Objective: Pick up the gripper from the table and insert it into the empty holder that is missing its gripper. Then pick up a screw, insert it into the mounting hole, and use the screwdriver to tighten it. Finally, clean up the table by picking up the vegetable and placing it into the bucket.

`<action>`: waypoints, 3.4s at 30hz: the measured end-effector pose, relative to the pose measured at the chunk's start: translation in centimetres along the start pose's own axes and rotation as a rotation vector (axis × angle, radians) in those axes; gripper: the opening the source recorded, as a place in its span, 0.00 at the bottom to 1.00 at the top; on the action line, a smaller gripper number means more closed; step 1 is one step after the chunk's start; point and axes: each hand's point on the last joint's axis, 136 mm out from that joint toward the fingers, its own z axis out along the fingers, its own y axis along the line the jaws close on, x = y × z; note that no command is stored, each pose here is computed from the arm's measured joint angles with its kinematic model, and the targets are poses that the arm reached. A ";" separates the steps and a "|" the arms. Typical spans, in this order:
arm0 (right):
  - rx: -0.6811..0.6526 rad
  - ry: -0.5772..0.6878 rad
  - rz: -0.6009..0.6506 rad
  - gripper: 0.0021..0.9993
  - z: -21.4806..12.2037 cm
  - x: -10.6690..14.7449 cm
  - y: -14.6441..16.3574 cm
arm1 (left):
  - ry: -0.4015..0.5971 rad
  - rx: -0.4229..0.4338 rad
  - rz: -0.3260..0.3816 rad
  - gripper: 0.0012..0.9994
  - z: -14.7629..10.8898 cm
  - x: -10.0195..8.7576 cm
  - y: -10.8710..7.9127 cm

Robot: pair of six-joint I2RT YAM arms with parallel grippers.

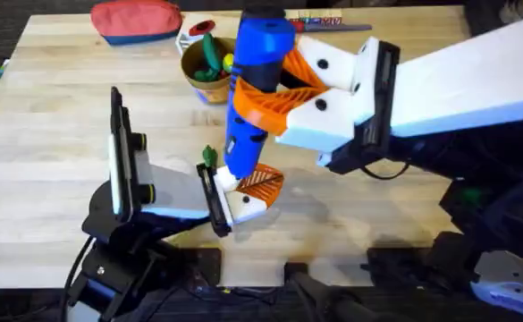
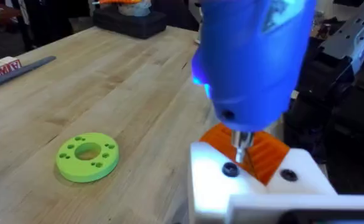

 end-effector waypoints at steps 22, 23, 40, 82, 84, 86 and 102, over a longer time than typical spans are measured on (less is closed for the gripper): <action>0.006 0.017 0.029 0.00 0.8 1.2 -0.5 | 0.000 -0.001 -0.004 0.01 0.0 0.0 0.0; 0.006 0.016 0.029 0.00 0.7 1.2 -0.5 | 0.000 -0.001 -0.004 0.01 0.0 0.0 0.0; 0.224 0.023 -0.371 0.00 -2.4 -1.1 -6.2 | 0.000 -0.001 -0.003 0.01 0.0 0.0 0.0; 0.654 1.142 -0.500 0.99 -17.9 26.9 -29.1 | -0.001 -0.014 -0.002 0.92 0.0 0.0 0.2; 0.691 1.129 -0.408 0.99 -18.2 26.7 -28.4 | -0.001 -0.014 -0.003 0.99 0.0 0.0 0.2; 0.730 1.111 -0.325 0.99 -18.4 25.8 -27.7 | -0.001 -0.016 0.001 0.99 0.0 0.0 0.3; 0.930 0.813 -0.138 0.99 -18.2 12.3 -22.8 | 0.007 -0.458 -0.379 1.00 -3.0 -2.1 5.9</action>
